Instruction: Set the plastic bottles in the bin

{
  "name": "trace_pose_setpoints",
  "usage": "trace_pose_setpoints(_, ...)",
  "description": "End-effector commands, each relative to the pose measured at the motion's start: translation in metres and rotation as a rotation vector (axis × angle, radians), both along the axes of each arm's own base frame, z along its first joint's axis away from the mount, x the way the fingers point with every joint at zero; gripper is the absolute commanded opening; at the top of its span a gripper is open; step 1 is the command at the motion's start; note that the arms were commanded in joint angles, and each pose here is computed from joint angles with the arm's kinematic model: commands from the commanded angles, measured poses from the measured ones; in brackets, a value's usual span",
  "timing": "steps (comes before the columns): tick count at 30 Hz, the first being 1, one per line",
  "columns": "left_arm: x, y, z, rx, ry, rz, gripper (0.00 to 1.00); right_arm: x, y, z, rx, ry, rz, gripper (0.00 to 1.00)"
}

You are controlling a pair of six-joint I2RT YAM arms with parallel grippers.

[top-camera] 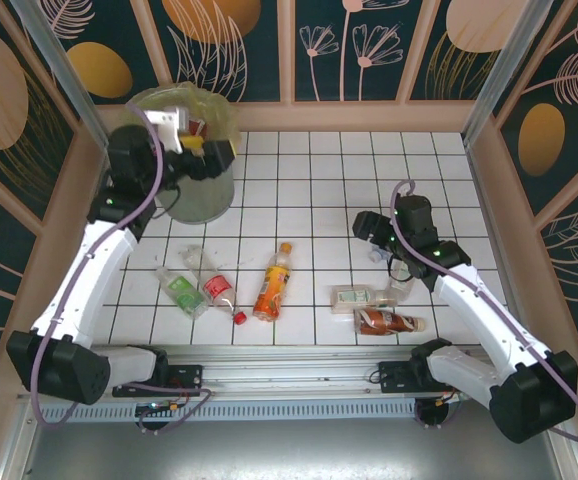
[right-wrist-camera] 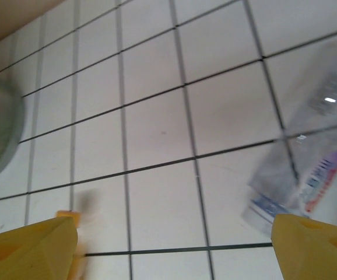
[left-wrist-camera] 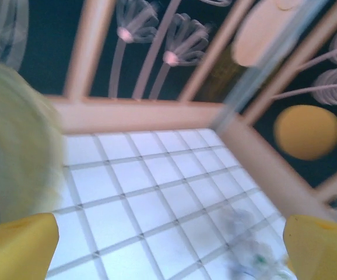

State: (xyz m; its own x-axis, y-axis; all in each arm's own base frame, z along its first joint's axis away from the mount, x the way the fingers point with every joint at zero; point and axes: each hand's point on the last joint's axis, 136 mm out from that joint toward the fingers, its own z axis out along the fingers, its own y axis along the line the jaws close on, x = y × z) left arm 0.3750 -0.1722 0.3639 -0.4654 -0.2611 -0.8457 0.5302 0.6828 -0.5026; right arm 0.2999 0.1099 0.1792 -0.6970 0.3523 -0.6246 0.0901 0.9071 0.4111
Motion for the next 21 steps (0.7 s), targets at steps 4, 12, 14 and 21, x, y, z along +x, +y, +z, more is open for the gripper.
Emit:
trace_pose_setpoints(4,-0.058,-0.032,0.001,-0.156,-0.045,-0.279,0.99,-0.003,-0.03,-0.043,-0.03,0.131,-0.129,0.86)
trace_pose_setpoints(12,-0.067,-0.041,-0.024,-0.118,-0.002,-0.296,0.99,0.002,-0.036,-0.073,-0.06,0.216,-0.166,0.88)
trace_pose_setpoints(14,-0.069,-0.043,-0.021,-0.12,-0.008,-0.304,0.99,0.004,-0.037,-0.081,-0.06,0.231,-0.17,0.88)
trace_pose_setpoints(21,-0.07,-0.044,-0.025,-0.113,-0.007,-0.301,0.99,0.015,-0.039,-0.098,-0.097,0.266,-0.169,0.86)
